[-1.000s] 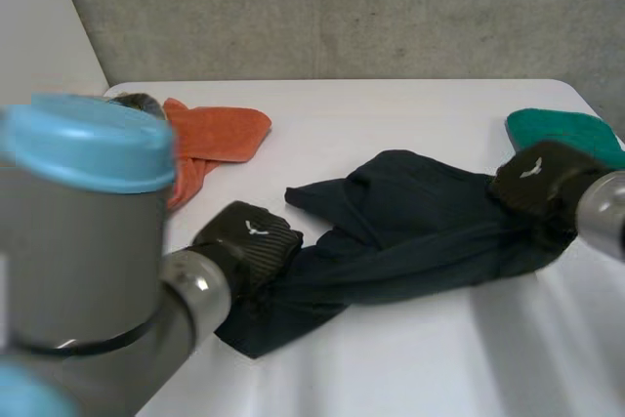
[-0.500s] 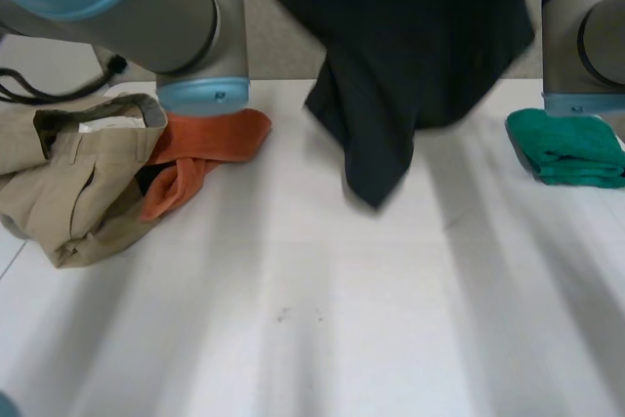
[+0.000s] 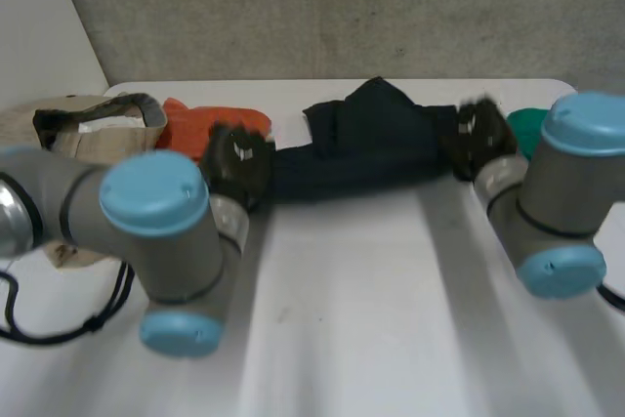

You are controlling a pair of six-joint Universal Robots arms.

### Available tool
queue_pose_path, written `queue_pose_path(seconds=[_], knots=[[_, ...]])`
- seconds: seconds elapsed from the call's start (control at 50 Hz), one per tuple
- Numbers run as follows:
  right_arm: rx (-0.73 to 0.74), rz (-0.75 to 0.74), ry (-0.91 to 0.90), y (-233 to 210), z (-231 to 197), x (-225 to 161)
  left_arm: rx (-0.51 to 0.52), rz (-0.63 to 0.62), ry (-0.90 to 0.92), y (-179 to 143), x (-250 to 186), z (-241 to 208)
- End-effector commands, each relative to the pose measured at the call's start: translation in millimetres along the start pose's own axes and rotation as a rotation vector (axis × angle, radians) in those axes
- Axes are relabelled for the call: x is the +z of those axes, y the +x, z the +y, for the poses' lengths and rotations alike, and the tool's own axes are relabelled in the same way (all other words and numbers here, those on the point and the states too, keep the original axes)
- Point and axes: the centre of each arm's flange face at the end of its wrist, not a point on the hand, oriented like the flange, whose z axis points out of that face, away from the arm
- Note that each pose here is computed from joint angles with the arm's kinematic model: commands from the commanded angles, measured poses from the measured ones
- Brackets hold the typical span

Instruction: Fold the laundry.

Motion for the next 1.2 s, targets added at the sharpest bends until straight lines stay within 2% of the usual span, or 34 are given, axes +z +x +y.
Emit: queue_pose_path(seconds=[0.02, 0.06, 0.16, 0.26, 0.34, 0.4, 0.5, 0.62, 0.68, 0.74, 0.8, 0.84, 0.86, 0.88, 0.9, 0.96, 1.02, 1.04, 1.1, 1.2], knots=[[-0.008, -0.116, -0.181, -11.4, 22.5, -30.9, -0.018, 0.043, -0.029, -2.7, -37.8, -0.9], [-0.014, -0.117, -0.186, -5.3, 16.5, -38.7, -0.012, 0.044, -0.024, -9.0, -47.7, -7.8], [-0.103, -0.154, -0.206, 26.8, -20.5, -88.5, -0.002, 0.076, 0.003, -32.3, -91.4, -47.5], [-0.206, -0.207, -0.225, 47.9, -46.3, -140.3, 0.081, 0.175, -0.066, -57.2, -149.7, -70.7], [-0.227, -0.221, -0.196, 54.4, -58.1, -163.8, 0.131, 0.305, -0.117, -49.8, -177.0, -67.9], [-0.225, -0.257, -0.188, 47.5, -54.5, -168.3, 0.139, 0.359, -0.118, -41.3, -181.0, -64.7], [-0.231, -0.344, -0.257, 27.2, -32.2, -167.3, 0.182, 0.429, -0.222, -8.4, -156.9, -31.8], [-0.233, -0.446, -0.382, -3.2, 6.3, -132.0, 0.186, 0.421, -0.258, 15.7, -113.5, -14.3], [-0.242, -0.422, -0.394, -4.6, 10.5, -115.0, 0.167, 0.379, -0.257, 20.5, -76.0, -11.0], [-0.259, -0.317, -0.357, 6.1, 0.9, -88.8, 0.136, 0.311, -0.195, 18.3, -36.3, -24.5], [-0.247, -0.125, -0.244, 33.6, -25.7, -52.7, 0.109, 0.236, -0.081, 8.7, -9.7, -54.8], [-0.234, -0.009, -0.150, 51.7, -45.6, -35.2, 0.090, 0.108, 0.076, -12.5, 14.6, -96.7], [-0.216, 0.126, -0.027, 73.9, -70.8, -20.2, 0.085, 0.048, 0.127, -23.6, 22.8, -110.3], [-0.203, 0.200, 0.041, 85.6, -84.2, -14.4, 0.081, -0.019, 0.181, -36.2, 29.9, -124.8], [-0.184, 0.276, 0.113, 97.6, -97.9, -9.9, 0.061, -0.187, 0.288, -70.6, 40.4, -155.4], [-0.099, 0.536, 0.400, 136.4, -143.3, -5.9, 0.021, -0.452, 0.446, -120.1, 43.1, -198.7], [-0.054, 0.704, 0.633, 161.0, -175.6, -19.1, -0.006, -0.565, 0.541, -140.3, 36.9, -220.6], [-0.056, 0.707, 0.653, 160.4, -178.2, -20.4, -0.031, -0.599, 0.596, -145.8, 29.0, -232.5], [-0.052, 0.676, 0.660, 151.9, -180.7, -21.4, -0.034, -0.601, 0.598, -148.2, 23.6, -233.4], [-0.054, 0.577, 0.578, 130.6, -166.4, -15.6, 0.001, -0.489, 0.476, -120.4, 30.1, -193.9]])
